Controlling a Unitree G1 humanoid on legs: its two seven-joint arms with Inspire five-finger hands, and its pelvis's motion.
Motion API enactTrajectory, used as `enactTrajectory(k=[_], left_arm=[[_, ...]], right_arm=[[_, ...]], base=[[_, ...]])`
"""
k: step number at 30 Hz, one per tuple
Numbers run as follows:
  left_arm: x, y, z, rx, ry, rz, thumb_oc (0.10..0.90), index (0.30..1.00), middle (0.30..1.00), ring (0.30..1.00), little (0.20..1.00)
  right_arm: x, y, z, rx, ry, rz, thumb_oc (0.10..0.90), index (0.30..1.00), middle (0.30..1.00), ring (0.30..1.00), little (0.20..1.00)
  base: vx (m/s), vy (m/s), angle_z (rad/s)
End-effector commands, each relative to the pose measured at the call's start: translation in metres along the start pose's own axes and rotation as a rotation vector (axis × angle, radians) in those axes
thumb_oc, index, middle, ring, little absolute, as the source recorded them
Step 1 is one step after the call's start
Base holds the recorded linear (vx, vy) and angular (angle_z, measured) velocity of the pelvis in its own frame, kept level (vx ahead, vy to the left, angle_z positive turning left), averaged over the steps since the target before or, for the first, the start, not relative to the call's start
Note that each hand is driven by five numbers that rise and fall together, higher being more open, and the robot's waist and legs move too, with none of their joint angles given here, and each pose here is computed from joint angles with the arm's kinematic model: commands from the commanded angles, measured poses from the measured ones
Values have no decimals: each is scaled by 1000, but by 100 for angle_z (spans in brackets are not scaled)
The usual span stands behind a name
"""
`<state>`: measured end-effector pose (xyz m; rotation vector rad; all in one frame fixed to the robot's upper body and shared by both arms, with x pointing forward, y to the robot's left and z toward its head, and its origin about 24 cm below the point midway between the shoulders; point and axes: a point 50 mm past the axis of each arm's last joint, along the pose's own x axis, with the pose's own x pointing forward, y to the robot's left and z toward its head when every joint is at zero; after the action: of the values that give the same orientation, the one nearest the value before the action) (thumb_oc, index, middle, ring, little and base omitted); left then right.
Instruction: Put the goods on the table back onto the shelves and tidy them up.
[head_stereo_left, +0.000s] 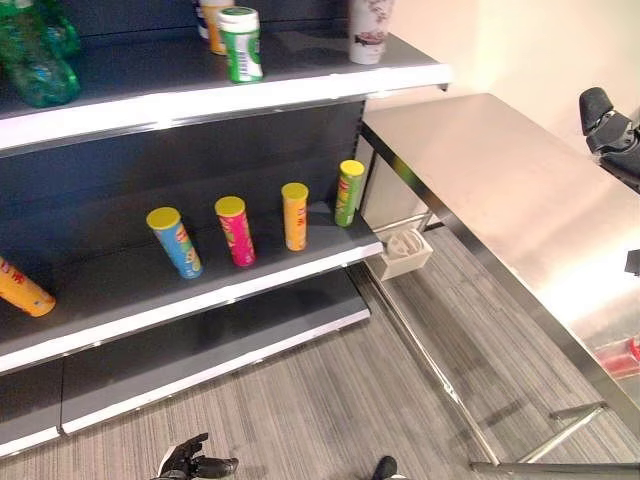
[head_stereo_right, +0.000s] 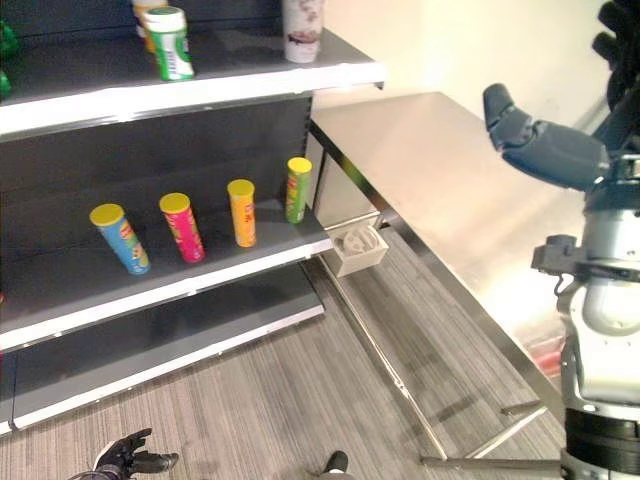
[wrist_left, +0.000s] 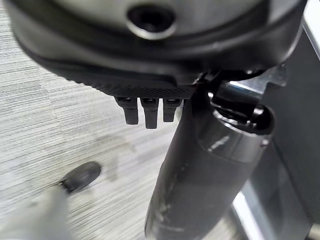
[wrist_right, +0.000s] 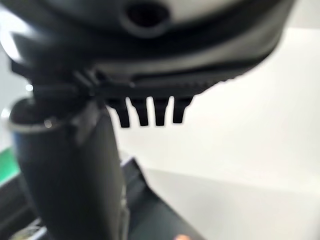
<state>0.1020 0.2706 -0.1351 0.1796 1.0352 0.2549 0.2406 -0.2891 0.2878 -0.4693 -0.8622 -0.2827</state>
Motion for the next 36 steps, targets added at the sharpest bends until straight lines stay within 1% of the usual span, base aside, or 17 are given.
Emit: enactTrajectory(k=[1,3,6,18,20,21,25,26,27,28,29,30,31,33,36], left_arm=[[-1,10,7,-1,-61,16,800,900,900,900,900],[-4,11,0,-52,-46,29,800,900,900,900,900],[-5,9,-4,-67,-31,29,800,900,900,900,900],[-3,-6,0,-60,-33,-21,800,900,900,900,900],[-3,-9,-2,-67,-27,-32,800,900,900,900,900],[-4,-11,-3,-72,-28,-43,800,900,900,900,900],[-5,-13,-3,-72,-34,-60,800,900,900,900,900],[-6,-13,-3,-77,-38,-63,800,900,900,900,900],[-6,-12,3,-75,-66,-78,800,900,900,900,900],[-6,-13,5,-81,-71,-84,800,900,900,900,900],[-5,-17,10,-82,-88,-99,800,900,900,900,900],[-4,-20,14,-90,-97,-105,800,900,900,900,900],[-4,-20,14,-91,-97,-105,800,900,900,900,900],[-3,-22,20,-87,-110,-119,800,900,900,900,900],[-2,-20,20,-82,-109,-119,800,900,900,900,900]], right_arm=[[25,-27,56,-43,-291,-110,800,900,900,900,900],[30,-25,52,-54,-265,-102,800,900,900,900,900],[26,-34,53,-94,-255,-115,800,900,900,900,900],[22,-59,62,-109,-261,-129,800,900,900,900,900],[21,-60,60,-65,-250,-117,800,900,900,900,900],[19,-59,53,-1,-217,-103,800,900,900,900,900],[15,-58,41,57,-161,-77,800,900,900,900,900],[13,-56,34,87,-127,-62,800,900,900,900,900],[10,-51,19,113,-43,-11,800,900,900,900,900],[10,-50,15,126,-23,-8,800,900,900,900,900],[7,-44,5,169,12,1,800,900,900,900,900],[8,-40,-3,164,47,8,800,900,900,900,900],[9,-40,-3,164,47,9,800,900,900,900,900],[7,-27,-13,219,82,39,800,900,900,900,900],[5,-22,-16,247,100,58,800,900,900,900,900]], base=[[-118,-157,-125],[-163,-307,-56],[-28,-214,-137],[-4,-177,-16],[9,-214,-14],[18,-152,-32],[9,-152,-34],[9,-256,-44],[6,-266,-80],[-11,-211,-95],[-10,37,-80],[-3,72,-40],[27,133,-21],[94,169,-44],[101,125,-67]])
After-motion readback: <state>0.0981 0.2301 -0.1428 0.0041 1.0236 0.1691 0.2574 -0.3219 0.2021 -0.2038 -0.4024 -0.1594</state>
